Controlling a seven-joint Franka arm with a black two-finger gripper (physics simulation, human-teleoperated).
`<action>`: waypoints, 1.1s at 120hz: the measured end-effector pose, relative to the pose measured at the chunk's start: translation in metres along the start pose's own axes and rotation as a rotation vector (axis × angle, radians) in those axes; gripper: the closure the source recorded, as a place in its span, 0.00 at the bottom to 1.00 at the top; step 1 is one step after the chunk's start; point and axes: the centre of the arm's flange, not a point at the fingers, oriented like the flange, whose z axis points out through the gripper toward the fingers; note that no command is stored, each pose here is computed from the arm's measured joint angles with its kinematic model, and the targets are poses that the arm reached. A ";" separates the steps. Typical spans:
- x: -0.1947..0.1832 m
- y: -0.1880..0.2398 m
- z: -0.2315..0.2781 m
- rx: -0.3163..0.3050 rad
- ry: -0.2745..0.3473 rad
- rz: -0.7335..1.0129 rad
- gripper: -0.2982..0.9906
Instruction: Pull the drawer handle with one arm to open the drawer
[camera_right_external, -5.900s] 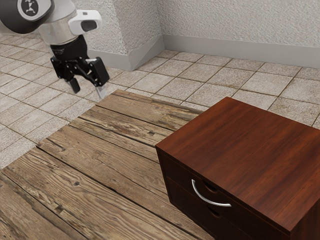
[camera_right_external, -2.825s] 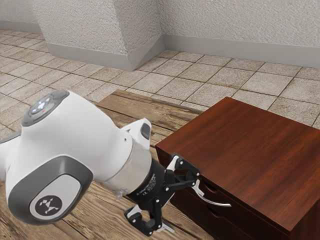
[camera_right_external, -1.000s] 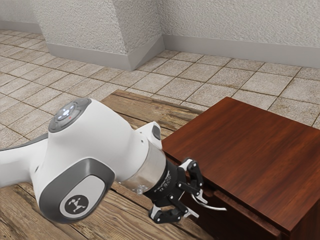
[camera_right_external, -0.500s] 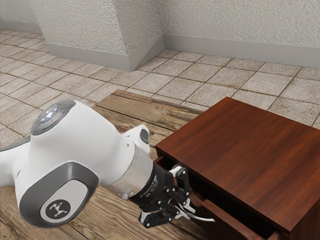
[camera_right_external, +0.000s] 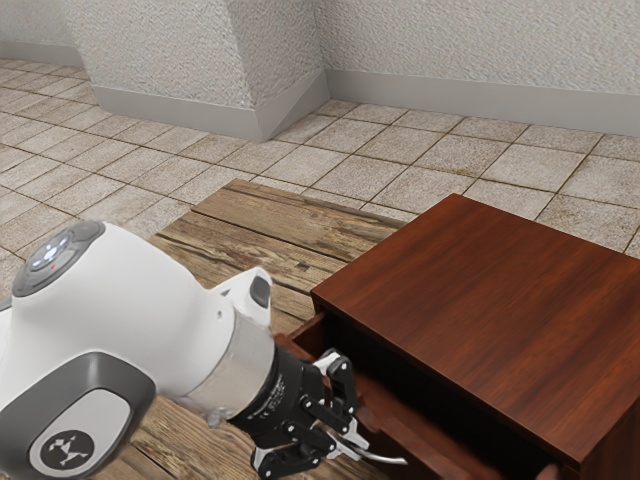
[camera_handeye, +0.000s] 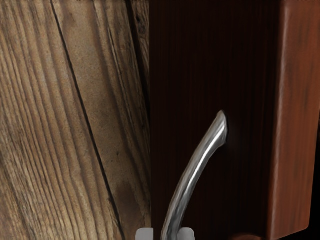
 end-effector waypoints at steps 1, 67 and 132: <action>0.000 0.000 0.000 -0.001 0.000 0.000 0.84; 0.000 -0.031 -0.016 -0.025 -0.009 0.015 0.84; -0.001 -0.059 -0.030 0.002 -0.013 0.031 0.84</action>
